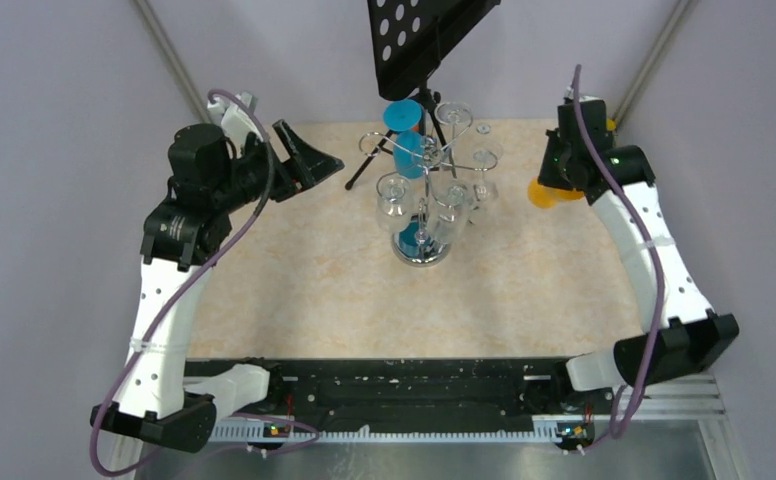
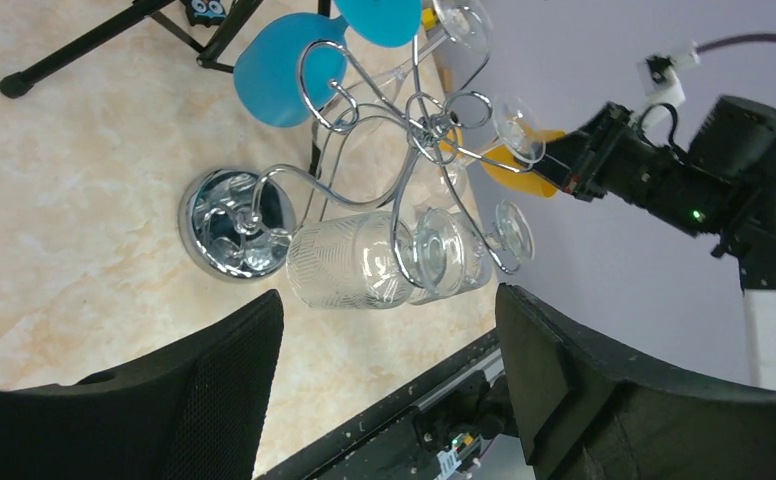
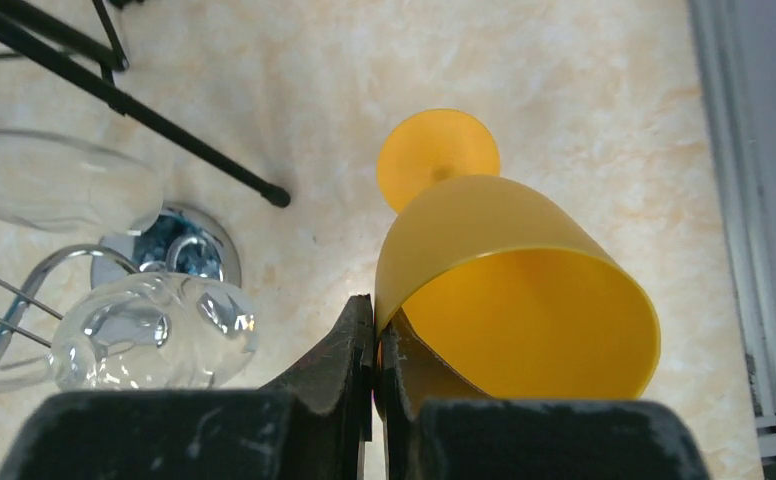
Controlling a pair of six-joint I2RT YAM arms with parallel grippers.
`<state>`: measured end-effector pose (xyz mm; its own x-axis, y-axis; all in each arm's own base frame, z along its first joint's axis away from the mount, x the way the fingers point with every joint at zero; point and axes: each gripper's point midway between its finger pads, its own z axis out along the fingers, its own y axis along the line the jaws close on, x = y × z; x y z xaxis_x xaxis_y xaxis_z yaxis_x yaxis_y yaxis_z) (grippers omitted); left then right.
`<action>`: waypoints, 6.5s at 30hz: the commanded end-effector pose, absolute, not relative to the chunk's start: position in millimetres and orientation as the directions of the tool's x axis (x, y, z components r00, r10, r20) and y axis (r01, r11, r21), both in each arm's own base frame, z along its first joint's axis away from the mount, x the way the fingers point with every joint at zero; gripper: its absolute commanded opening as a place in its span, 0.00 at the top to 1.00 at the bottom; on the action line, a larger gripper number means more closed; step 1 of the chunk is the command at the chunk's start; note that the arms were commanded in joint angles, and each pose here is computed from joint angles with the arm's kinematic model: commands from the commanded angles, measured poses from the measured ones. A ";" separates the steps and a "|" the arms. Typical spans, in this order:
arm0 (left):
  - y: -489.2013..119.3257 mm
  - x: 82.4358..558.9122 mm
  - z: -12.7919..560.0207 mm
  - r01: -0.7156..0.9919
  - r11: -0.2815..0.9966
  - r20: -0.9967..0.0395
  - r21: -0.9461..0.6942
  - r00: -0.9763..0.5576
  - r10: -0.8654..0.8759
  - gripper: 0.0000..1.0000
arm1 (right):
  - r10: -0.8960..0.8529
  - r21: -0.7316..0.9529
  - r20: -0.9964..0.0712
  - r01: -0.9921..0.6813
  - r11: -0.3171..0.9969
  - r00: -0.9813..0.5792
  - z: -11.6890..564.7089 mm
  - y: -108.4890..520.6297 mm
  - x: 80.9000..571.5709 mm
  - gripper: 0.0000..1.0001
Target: Take the wine glass off the wine glass rack
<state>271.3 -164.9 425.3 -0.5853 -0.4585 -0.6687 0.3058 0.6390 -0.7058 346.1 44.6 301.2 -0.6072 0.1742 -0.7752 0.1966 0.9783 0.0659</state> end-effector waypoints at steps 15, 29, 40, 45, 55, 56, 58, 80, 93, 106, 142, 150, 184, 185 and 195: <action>-162.4 275.2 422.1 0.376 0.705 -0.750 -0.601 -0.570 -0.336 0.18 | 0.135 0.008 -0.532 0.155 0.988 -0.836 191.4 57.4 402.9 1.00; -162.7 282.3 417.5 0.362 0.714 -0.743 -0.599 -0.584 -0.327 0.18 | 0.123 -0.038 -0.510 0.166 0.985 -0.851 180.2 44.2 423.9 0.70; -165.1 278.2 420.6 0.364 0.698 -0.730 -0.617 -0.595 -0.335 0.18 | 0.145 0.021 -0.613 0.167 0.986 -0.777 238.2 47.2 426.5 0.64; -174.9 271.2 423.1 0.403 0.642 -0.713 -0.652 -0.613 -0.339 0.18 | 0.175 0.093 -0.698 0.155 0.984 -0.695 282.0 50.9 415.1 0.57; -205.7 253.4 430.9 0.415 0.402 -0.569 -0.816 -0.699 -0.434 0.30 | 0.377 0.394 -0.787 0.073 0.916 -0.488 341.1 79.2 376.2 0.55; -207.6 253.0 430.7 0.404 0.388 -0.552 -0.829 -0.702 -0.449 0.33 | 0.407 0.436 -0.782 0.051 0.898 -0.472 345.0 84.7 371.4 0.56; -211.9 251.6 431.0 0.388 0.360 -0.525 -0.849 -0.705 -0.477 0.36 | 0.467 0.506 -0.767 0.032 0.862 -0.441 351.3 90.5 361.7 0.59; -246.1 282.1 426.2 0.375 0.401 -0.546 -0.836 -0.647 -0.532 0.50 | 0.533 0.589 -0.734 -0.002 0.808 -0.421 349.7 95.2 320.3 0.83; -254.2 296.2 402.3 0.317 0.483 -0.552 -0.816 -0.675 -0.490 0.59 | 0.509 0.566 -0.749 -0.009 0.824 -0.424 347.8 93.4 317.1 0.85; -261.4 281.7 387.3 0.230 0.512 -0.484 -0.828 -0.754 -0.444 0.58 | 0.503 0.559 -0.749 -0.003 0.829 -0.430 343.9 92.0 314.0 0.85; -256.1 276.6 387.5 -0.005 0.298 -0.197 -0.954 -0.742 -0.640 1.00 | 0.513 0.566 -0.748 0.000 0.824 -0.421 340.5 89.0 299.7 0.85; -252.4 261.7 419.2 0.078 0.260 -0.230 -0.962 -0.745 -0.626 1.00 | 0.515 0.568 -0.752 -0.007 0.823 -0.411 346.5 88.7 298.9 0.85; -259.6 300.5 436.0 0.128 0.233 -0.256 -0.964 -0.688 -0.679 1.00 | 0.521 0.582 -0.749 -0.031 0.812 -0.410 350.3 92.3 294.8 0.59; -261.9 299.9 436.7 0.135 0.230 -0.257 -0.964 -0.697 -0.670 1.00 | 0.520 0.582 -0.749 -0.031 0.813 -0.410 349.9 92.6 295.3 0.59; -274.1 288.6 446.2 0.199 0.206 -0.284 -0.958 -0.754 -0.592 1.00 | 0.520 0.579 -0.753 -0.030 0.815 -0.404 352.3 91.8 298.0 0.59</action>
